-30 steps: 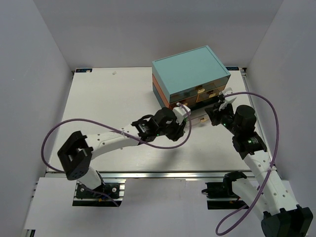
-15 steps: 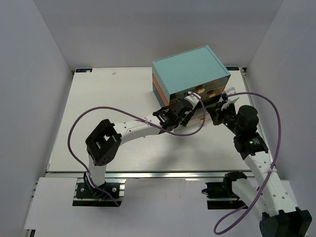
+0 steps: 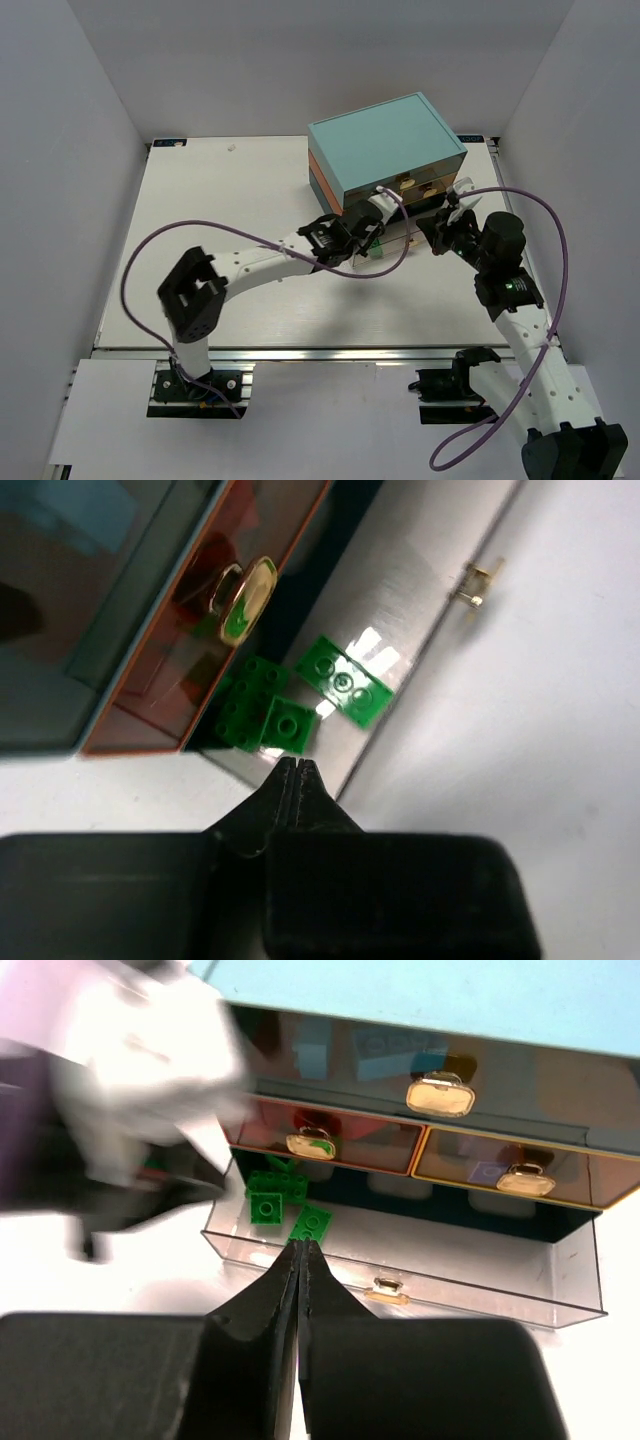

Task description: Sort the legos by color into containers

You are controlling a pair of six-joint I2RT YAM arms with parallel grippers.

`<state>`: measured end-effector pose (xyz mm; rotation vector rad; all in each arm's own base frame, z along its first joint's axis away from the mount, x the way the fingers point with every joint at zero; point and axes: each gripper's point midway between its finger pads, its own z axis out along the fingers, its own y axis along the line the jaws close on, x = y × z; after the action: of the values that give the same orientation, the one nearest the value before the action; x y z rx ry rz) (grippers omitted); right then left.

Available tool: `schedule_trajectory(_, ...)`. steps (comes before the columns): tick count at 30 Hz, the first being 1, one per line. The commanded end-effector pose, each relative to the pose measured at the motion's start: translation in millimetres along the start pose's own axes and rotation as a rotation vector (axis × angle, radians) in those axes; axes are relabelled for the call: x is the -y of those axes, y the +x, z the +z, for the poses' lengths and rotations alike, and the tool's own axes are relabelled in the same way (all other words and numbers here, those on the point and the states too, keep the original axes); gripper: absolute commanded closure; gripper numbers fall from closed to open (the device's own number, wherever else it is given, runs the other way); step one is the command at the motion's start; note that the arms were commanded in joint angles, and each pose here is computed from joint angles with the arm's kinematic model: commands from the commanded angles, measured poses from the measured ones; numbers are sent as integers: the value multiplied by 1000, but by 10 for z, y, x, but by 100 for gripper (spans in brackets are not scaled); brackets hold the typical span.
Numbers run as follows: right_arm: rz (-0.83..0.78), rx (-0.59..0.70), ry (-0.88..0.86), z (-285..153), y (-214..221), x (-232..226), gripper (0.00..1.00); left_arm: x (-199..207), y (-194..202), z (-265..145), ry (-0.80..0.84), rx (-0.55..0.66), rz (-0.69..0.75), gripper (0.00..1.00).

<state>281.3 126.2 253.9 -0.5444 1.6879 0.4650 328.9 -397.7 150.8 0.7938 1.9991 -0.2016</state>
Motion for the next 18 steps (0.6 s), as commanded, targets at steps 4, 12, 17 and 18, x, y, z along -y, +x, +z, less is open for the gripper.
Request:
schedule_trajectory(4,-3,-95,-15,137,186,151,100,-452,-338,-930,14,162,-29,97)
schedule_trajectory(12,84,-274,101,282,610,516,100,-1047,-52,-1201,-222,138,65,30)
schedule_trajectory(17,112,-379,178,311,985,694,100,-1215,-166,-1481,-270,203,39,19)
schedule_trajectory(18,127,-409,190,343,1096,734,100,-1282,-188,-1589,-292,216,19,19)
